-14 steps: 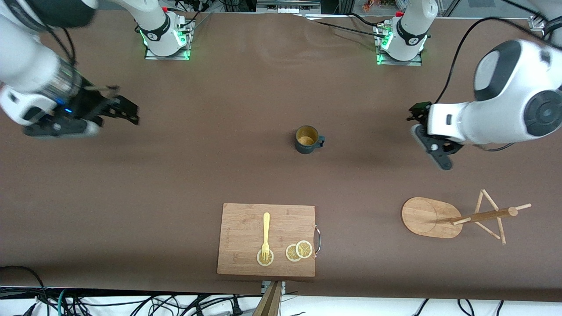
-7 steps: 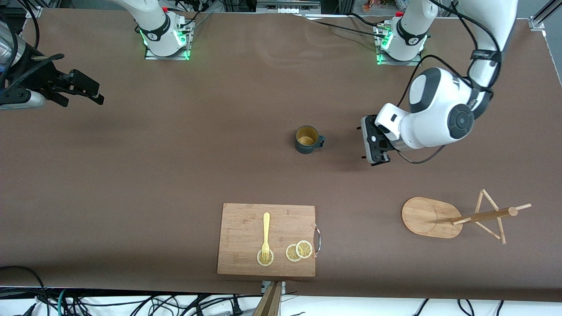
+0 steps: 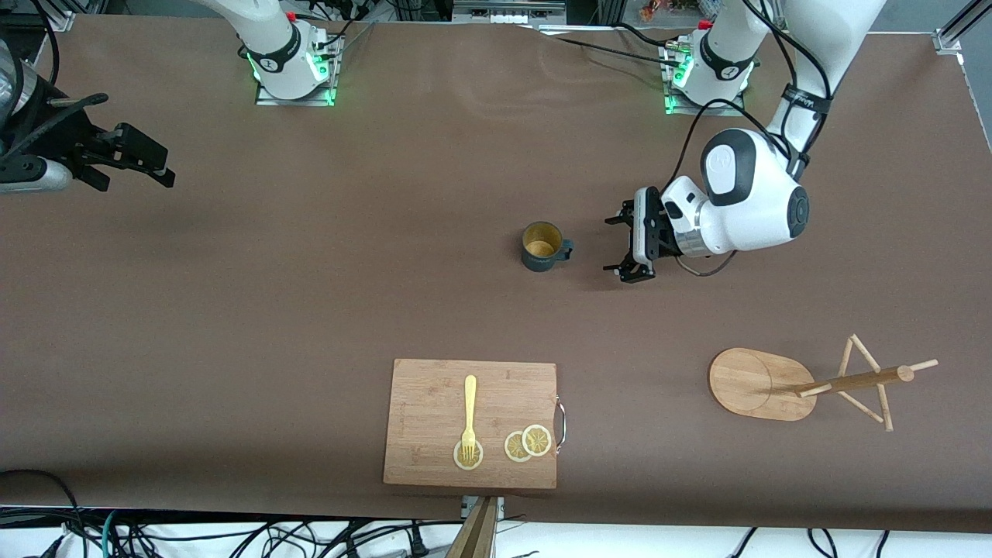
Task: Pass cup and hang on rack
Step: 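Release the mug and withdraw the right gripper while the left gripper approaches, then grasp the teal mug's handle with the left gripper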
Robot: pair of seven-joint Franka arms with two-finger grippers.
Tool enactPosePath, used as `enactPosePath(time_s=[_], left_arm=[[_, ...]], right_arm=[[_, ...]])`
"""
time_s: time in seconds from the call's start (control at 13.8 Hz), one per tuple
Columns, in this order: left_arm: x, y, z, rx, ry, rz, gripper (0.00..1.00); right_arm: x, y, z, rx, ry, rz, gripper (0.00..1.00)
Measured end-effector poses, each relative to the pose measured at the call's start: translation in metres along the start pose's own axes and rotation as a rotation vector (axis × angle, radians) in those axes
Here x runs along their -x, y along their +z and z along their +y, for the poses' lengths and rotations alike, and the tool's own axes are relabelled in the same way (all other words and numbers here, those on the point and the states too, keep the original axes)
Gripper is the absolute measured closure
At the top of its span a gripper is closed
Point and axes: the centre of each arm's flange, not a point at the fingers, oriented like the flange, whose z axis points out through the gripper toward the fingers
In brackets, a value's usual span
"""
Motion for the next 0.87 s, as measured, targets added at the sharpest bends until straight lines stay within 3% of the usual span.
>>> enactPosePath(time_s=[0.29,0.58,0.87], left_arm=[[0.045,0.030,0.025,-0.062,0.081,0.176,0.00],[0.097,0.062,0.034,-0.111,0.104,0.278,0.00],[0.113,0.090,0.042,-0.133,0.063,0.365,0.00]], right_arm=[[0.005,0.000,0.029,0.003,0.008,-0.039,0.00],[0.007,-0.001,0.028,0.030,-0.003,-0.049,0.00],[0.008,-0.001,0.027,0.064,-0.015,-0.051,0.00]])
